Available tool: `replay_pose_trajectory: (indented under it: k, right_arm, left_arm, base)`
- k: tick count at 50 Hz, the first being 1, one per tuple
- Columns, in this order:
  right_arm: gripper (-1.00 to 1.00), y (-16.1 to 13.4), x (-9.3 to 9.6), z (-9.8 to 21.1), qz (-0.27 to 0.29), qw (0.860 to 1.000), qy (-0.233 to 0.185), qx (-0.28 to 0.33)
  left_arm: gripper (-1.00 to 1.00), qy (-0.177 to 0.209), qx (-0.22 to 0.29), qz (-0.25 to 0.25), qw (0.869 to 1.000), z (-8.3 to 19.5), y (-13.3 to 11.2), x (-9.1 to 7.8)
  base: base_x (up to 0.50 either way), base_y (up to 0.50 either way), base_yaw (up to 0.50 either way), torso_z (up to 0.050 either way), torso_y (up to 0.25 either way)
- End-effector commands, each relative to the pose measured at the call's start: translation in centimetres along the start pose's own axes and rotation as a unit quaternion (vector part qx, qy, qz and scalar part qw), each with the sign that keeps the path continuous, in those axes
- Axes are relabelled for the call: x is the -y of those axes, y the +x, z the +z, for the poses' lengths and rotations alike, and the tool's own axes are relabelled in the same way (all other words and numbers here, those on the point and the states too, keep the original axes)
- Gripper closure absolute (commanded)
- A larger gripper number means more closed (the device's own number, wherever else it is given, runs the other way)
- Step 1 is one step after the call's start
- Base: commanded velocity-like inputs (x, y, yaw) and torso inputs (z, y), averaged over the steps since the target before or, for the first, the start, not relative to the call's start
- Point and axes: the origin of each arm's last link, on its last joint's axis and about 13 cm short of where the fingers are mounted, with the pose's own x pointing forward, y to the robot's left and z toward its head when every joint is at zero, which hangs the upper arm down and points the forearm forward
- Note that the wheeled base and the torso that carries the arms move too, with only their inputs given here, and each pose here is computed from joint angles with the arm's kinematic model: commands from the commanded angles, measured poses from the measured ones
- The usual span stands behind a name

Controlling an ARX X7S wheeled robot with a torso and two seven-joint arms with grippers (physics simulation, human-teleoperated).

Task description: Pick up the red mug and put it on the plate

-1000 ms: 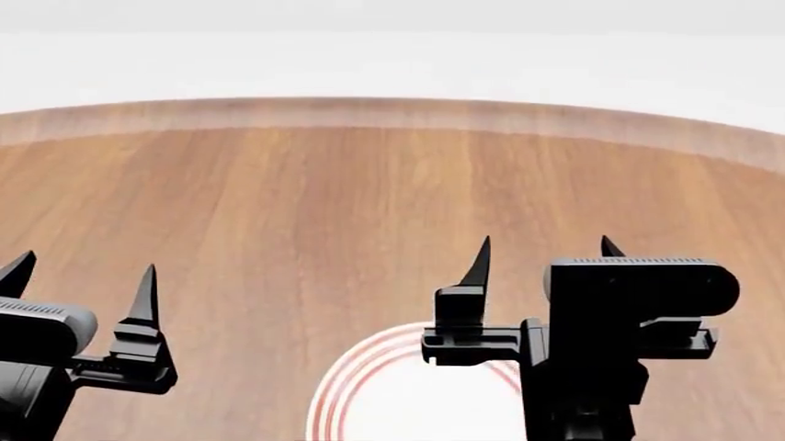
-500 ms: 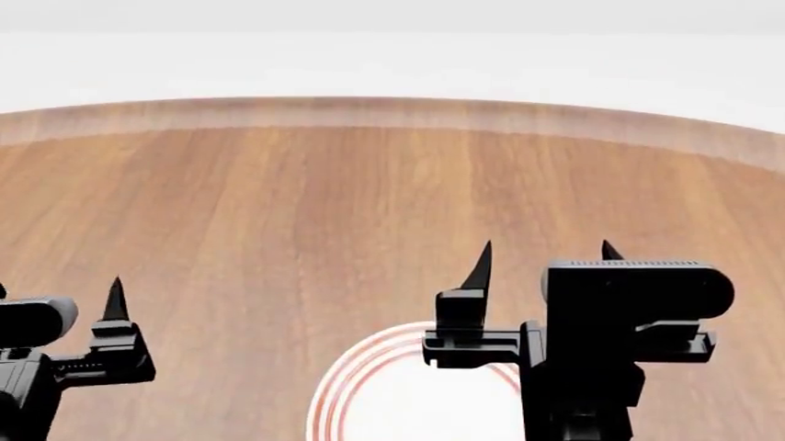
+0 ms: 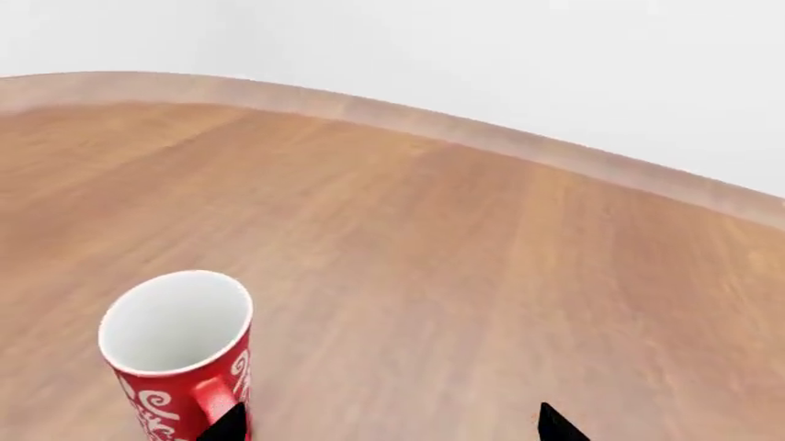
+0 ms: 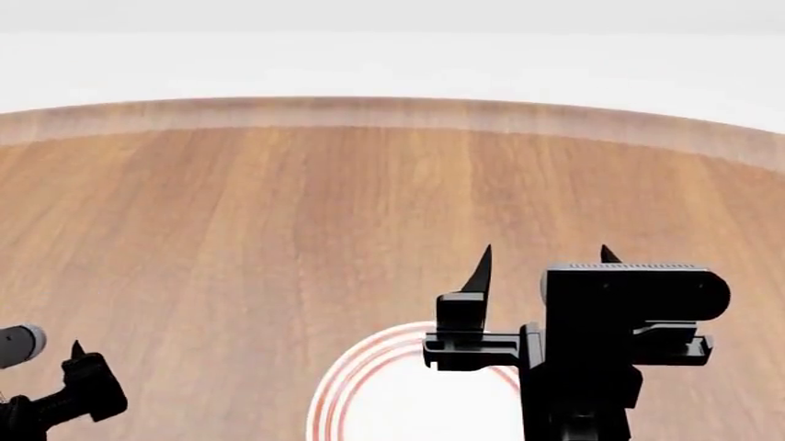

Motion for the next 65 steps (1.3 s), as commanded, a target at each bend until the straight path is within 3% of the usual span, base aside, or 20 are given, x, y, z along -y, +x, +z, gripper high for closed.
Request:
replay_pose_trajectory:
  k: [1, 14, 38, 65]
  right_arm:
    - [-1.00, 0.0, -0.1, -0.2, 0.000, 1.000, -0.001, -0.002]
    - [-1.00, 0.1, -0.1, -0.4, 0.000, 1.000, -0.002, -0.005]
    - [-1.00, 0.3, -0.2, -0.9, 0.003, 1.000, -0.002, -0.013]
    - [-1.00, 0.3, -0.4, -1.4, 0.007, 1.000, -0.004, -0.019]
  left_arm:
    - [-1.00, -0.020, -0.036, 0.030, 0.999, -1.5, 0.7, -0.5]
    - [-1.00, -0.044, -0.039, 0.070, 0.996, -1.5, 1.0, -1.2]
    - [-1.00, -0.019, -0.053, 0.088, 0.995, -1.2, 4.0, -1.4]
    - [-1.00, -0.031, -0.079, 0.123, 0.989, -2.3, 5.2, -2.5]
  base:
    - [0.00, 0.00, 0.00, 0.000, 0.000]
    - [0.00, 0.00, 0.00, 0.000, 0.000]
    - [0.00, 0.00, 0.00, 0.000, 0.000]
    - [0.00, 0.00, 0.00, 0.000, 0.000]
